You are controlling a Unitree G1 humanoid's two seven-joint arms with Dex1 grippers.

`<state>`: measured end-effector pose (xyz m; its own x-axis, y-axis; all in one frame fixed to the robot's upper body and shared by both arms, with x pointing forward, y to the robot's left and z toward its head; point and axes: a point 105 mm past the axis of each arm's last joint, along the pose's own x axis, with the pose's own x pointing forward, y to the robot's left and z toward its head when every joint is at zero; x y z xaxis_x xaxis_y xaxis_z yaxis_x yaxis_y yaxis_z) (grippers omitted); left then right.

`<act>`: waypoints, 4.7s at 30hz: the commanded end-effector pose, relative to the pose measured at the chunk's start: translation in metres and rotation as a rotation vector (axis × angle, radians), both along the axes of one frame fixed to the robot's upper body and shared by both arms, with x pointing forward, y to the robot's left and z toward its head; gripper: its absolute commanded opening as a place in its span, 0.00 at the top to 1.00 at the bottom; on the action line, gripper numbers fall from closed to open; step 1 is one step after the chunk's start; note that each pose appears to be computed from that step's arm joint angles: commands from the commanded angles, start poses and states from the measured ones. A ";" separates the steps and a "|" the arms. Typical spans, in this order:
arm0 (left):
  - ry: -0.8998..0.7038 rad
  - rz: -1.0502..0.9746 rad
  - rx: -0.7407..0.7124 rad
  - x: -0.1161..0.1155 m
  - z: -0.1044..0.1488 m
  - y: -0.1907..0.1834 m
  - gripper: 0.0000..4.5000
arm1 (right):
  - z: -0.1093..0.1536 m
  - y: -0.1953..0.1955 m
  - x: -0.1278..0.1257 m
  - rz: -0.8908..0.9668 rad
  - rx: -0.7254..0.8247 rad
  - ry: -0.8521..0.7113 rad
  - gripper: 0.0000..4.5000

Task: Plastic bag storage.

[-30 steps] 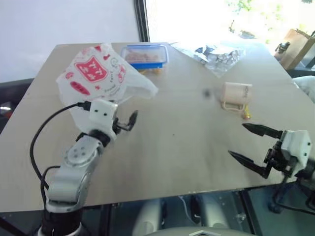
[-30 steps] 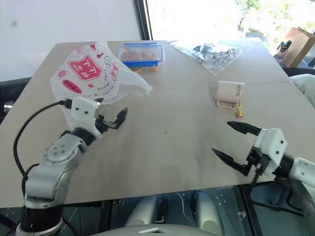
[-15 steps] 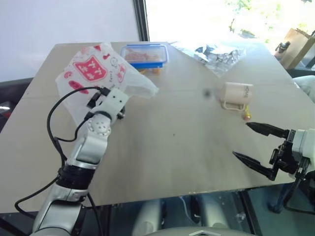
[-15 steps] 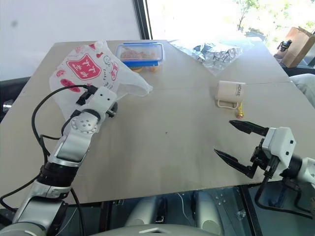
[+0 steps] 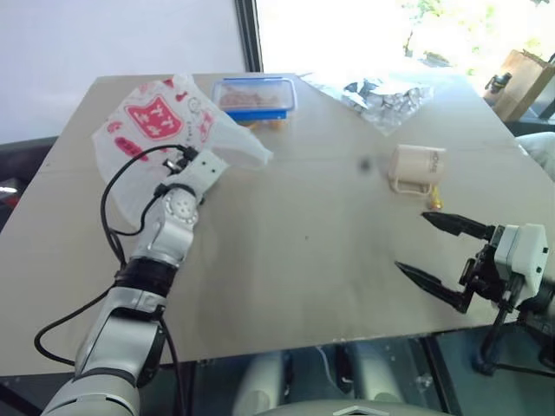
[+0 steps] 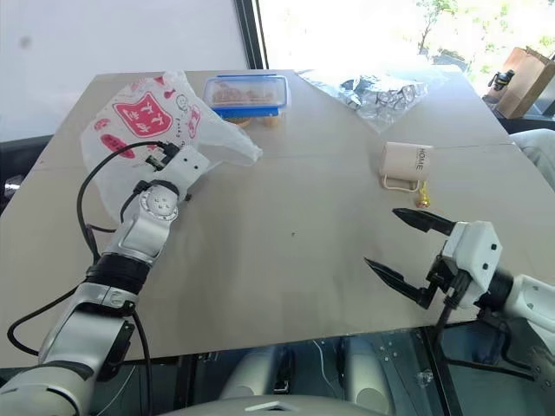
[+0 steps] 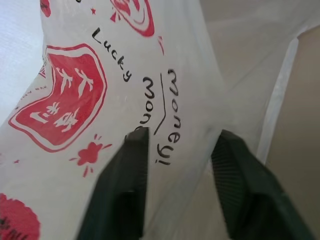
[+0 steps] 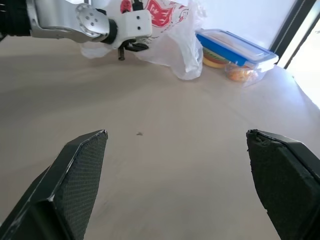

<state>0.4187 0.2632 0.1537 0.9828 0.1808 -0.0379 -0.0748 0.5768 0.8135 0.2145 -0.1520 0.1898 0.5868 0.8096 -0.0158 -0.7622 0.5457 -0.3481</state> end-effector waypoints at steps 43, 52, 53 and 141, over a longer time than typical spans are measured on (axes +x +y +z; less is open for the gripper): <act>-0.253 -0.224 -0.364 -0.032 0.133 -0.065 1.00 | -0.055 -0.064 0.101 -0.665 0.037 0.232 0.84; -0.129 -0.508 -0.416 -0.052 0.127 -0.118 1.00 | -0.028 0.030 0.050 -0.117 0.041 0.271 0.84; -0.122 -0.522 -0.432 -0.055 0.127 -0.121 1.00 | -0.028 0.038 0.057 -0.114 0.052 0.268 0.84; -0.162 -0.415 -0.572 -0.076 0.120 -0.094 1.00 | -0.012 0.114 0.128 0.161 -0.255 -0.014 0.99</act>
